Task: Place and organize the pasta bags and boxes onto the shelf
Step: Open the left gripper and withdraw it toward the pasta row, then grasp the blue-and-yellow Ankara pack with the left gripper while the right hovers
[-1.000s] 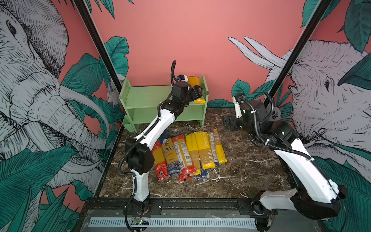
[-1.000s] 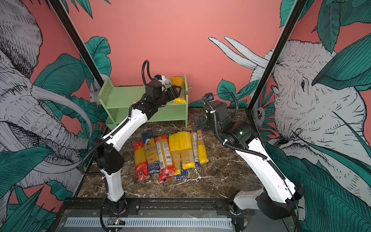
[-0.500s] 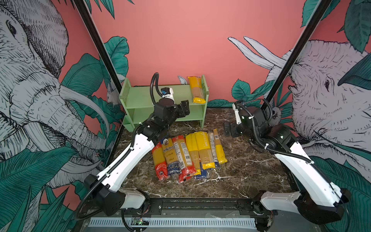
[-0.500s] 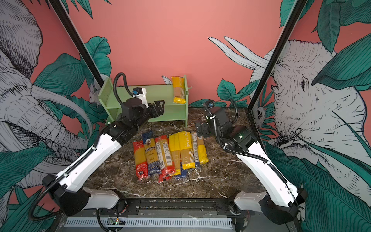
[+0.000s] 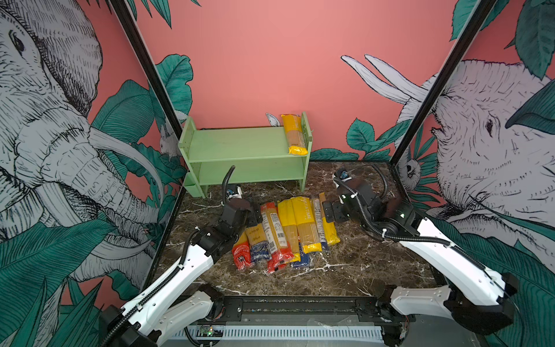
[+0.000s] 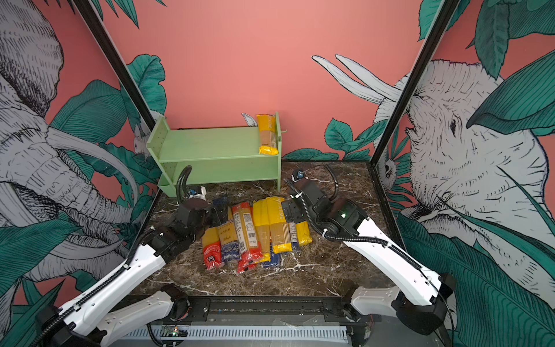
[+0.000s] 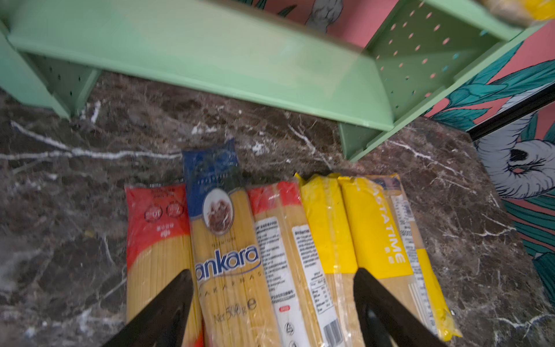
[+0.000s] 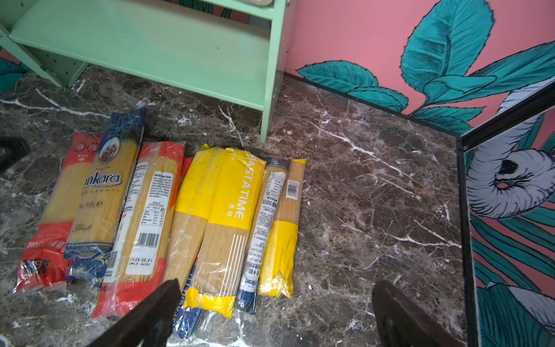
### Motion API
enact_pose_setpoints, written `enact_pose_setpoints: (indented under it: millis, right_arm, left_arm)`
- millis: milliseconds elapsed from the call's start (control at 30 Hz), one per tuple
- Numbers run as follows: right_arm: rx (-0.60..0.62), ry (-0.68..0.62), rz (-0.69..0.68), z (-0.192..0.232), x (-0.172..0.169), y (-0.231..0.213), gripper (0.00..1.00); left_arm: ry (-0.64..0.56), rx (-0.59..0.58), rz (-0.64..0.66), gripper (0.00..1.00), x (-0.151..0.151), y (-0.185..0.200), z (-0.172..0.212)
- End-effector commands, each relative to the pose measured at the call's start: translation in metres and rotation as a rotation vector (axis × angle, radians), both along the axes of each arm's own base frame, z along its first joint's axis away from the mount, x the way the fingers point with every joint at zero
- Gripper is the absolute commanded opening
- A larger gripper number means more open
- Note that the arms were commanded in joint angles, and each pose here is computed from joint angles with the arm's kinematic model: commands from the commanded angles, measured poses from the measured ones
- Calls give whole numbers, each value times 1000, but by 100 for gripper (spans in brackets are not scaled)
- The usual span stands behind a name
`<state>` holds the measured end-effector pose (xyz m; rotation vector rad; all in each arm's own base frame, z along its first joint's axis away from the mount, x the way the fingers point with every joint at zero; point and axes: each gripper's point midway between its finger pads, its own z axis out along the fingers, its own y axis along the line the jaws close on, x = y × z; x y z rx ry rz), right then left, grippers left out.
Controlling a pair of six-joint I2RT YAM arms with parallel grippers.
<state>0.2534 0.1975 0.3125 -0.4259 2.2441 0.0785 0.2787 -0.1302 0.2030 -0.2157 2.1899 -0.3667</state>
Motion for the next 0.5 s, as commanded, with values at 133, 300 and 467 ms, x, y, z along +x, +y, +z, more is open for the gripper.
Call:
enact_pose_setpoints:
  millis: [133, 300, 467]
  right_arm:
    - [26, 49, 9, -23, -16, 20, 99]
    - [48, 60, 39, -25, -19, 36, 99]
    - [58, 58, 48, -24, -20, 40, 99]
  left_arm:
    - [129, -90, 25, 84, -27, -2, -55]
    - [193, -76, 34, 85, -32, -4, -82]
    - [215, -100, 48, 86, -34, -5, -106]
